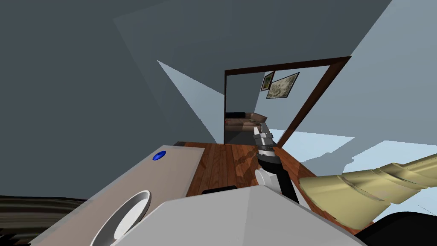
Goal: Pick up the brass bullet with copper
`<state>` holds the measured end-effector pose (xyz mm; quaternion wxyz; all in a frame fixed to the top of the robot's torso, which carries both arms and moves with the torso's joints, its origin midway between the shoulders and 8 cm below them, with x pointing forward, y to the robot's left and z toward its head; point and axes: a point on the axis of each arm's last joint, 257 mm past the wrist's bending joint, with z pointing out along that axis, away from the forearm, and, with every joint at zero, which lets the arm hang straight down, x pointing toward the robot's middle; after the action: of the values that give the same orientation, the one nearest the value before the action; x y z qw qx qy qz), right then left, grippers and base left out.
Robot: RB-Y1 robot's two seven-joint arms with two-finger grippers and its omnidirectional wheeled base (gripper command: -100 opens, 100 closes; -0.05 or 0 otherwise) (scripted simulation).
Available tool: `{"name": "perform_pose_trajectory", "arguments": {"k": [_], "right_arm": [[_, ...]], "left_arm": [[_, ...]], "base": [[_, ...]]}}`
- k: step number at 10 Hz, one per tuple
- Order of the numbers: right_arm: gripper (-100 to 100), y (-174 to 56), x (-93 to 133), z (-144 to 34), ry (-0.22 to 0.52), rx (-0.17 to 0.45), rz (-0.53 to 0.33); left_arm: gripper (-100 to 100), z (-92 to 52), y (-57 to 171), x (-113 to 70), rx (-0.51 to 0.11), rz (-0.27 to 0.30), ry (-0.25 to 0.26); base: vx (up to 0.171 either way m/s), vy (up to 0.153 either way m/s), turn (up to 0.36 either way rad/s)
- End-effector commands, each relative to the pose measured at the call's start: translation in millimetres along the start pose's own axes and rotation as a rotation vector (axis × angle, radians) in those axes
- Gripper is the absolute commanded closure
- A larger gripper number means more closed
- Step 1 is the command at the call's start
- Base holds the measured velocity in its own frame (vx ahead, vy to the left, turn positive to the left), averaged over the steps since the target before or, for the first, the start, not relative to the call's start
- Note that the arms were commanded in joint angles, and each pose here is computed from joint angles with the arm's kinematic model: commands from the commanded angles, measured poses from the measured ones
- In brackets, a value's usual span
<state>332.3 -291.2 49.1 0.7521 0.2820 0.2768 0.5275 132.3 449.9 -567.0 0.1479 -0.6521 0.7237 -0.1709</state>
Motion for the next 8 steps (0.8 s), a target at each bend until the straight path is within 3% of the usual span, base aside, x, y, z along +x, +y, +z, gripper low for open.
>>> {"name": "perform_pose_trajectory", "arguments": {"k": [1, 4, 5, 6, 7, 8], "right_arm": [[0, 0.0, 0.0, 0.0, 0.000, 0.000, 0.000], [0, 0.0, 0.0, 0.0, 0.000, 0.000, 0.000], [0, 0.0, 0.0, 0.0, 0.000, 0.000, 0.000], [0, 0.0, 0.0, 0.0, 0.000, 0.000, 0.000], [0, 0.0, 0.0, 0.0, 0.000, 0.000, 0.000], [0, 0.0, 0.0, 0.0, 0.000, 0.000, 0.000]], "left_arm": [[-100, -3.0, 22.3, -11.7, -0.051, 0.018, -0.020], [-100, -6.3, 51.5, -15.6, -0.118, 0.035, -0.029], [-100, -4.6, 42.9, -16.4, -0.102, 0.033, -0.029], [0, -4.5, 43.9, -16.4, -0.106, 0.033, -0.029], [-100, 1.8, 47.4, -12.2, -0.103, 0.016, -0.037], [-100, 3.9, 48.7, -10.7, -0.103, 0.011, -0.039]], "base": [[0.043, 0.066, -0.124], [0.036, 0.051, -0.112], [0.009, 0.026, -0.028], [0.002, 0.005, 0.004], [-0.012, 0.027, -0.126], [-0.023, 0.038, -0.114]]}}
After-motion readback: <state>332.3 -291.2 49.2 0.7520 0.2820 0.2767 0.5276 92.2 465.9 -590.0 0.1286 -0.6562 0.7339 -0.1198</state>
